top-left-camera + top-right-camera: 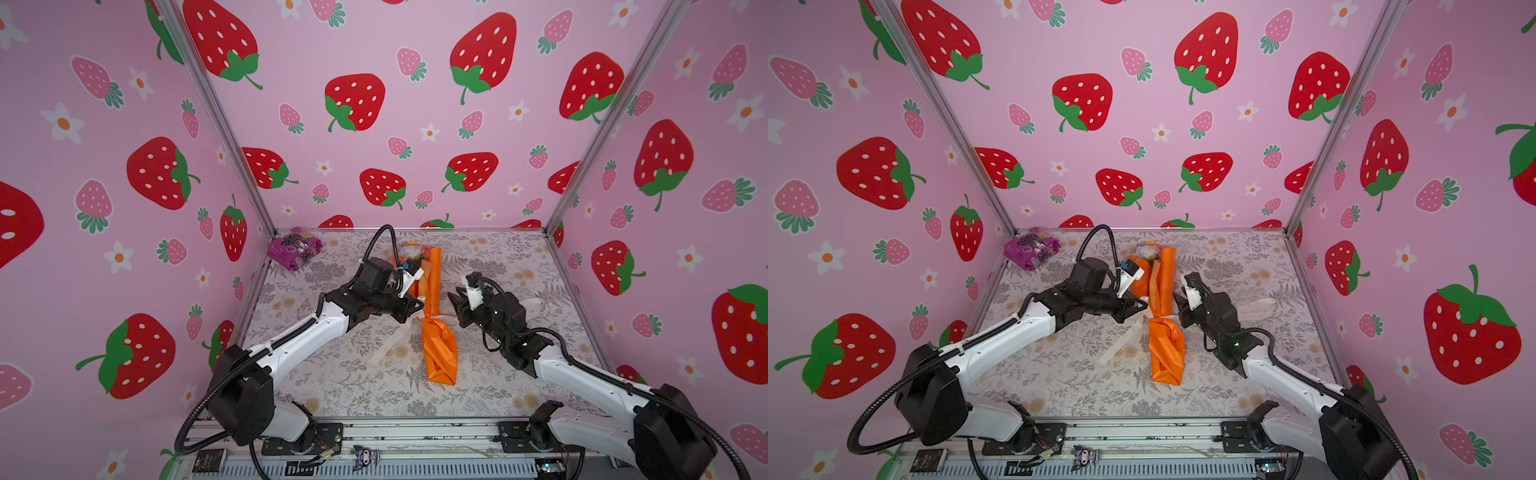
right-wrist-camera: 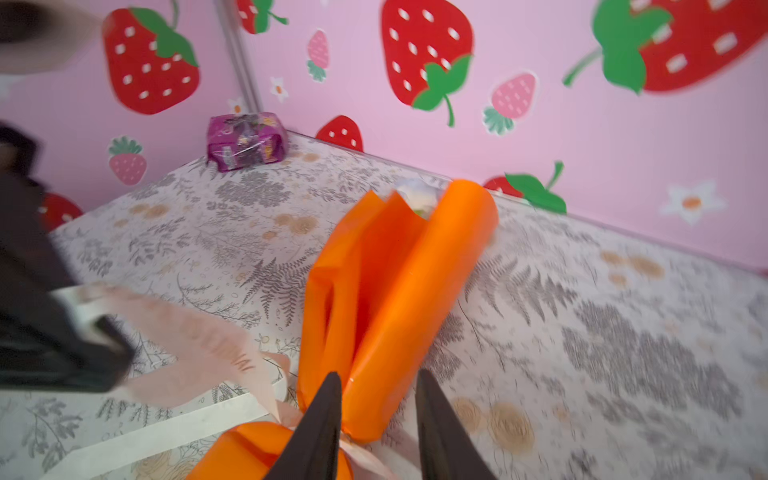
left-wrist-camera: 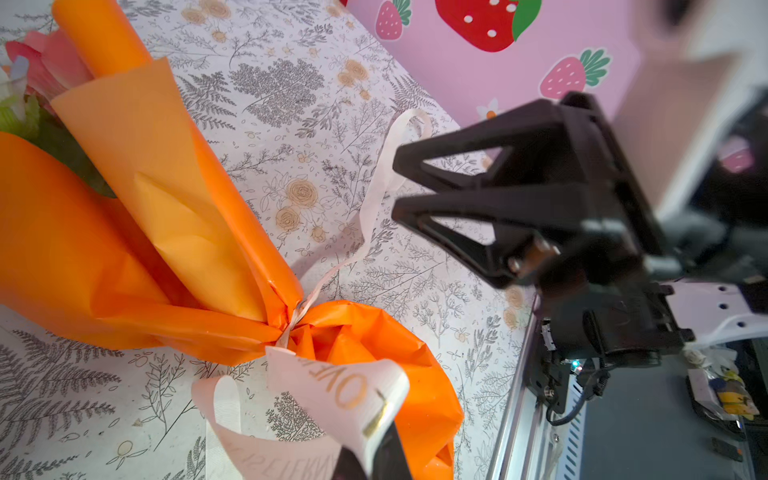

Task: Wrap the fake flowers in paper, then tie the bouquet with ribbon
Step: 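Hold the ribbon loop with the left gripper while the right gripper releases and withdraws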

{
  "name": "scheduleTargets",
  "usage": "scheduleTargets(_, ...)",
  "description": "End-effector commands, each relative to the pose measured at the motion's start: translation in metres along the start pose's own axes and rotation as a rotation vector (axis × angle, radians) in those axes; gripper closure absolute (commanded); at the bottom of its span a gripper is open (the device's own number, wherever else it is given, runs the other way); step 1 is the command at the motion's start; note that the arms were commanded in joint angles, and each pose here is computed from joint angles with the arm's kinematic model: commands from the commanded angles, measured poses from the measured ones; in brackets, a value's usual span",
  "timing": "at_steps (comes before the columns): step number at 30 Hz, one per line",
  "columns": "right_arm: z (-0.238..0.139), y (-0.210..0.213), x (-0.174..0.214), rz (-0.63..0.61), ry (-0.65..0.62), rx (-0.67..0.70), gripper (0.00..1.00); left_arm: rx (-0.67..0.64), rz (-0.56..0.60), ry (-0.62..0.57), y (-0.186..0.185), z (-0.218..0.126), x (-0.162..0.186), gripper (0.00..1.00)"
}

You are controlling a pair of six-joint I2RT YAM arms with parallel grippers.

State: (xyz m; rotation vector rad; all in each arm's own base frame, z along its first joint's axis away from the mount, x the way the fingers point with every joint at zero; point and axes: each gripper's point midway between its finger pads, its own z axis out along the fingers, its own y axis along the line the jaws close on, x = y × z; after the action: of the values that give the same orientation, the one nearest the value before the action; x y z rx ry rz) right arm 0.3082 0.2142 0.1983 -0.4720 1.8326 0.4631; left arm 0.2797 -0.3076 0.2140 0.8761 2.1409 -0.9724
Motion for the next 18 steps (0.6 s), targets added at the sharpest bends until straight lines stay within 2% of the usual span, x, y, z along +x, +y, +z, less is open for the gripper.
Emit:
scheduleTargets(1,-0.014,-0.054,0.063,0.293,0.228,0.184,0.65,0.069,0.012,0.001,-0.018,-0.011,-0.002,1.0)
scheduleTargets(5,-0.04,-0.12,0.111,0.544,0.363,0.409,0.57,0.091,0.025,0.004,-0.024,-0.015,-0.002,1.0)
scheduleTargets(8,-0.05,-0.148,0.132,0.668,0.429,0.47,0.53,0.11,0.029,0.007,-0.028,-0.016,-0.003,1.0)
scheduleTargets(16,-0.048,-0.191,0.153,0.703,0.547,0.591,0.49,0.126,-0.002,0.048,-0.025,-0.005,0.001,1.0)
scheduleTargets(18,-0.041,-0.196,0.153,0.709,0.556,0.579,0.49,0.13,-0.004,0.049,-0.025,-0.005,0.001,1.0)
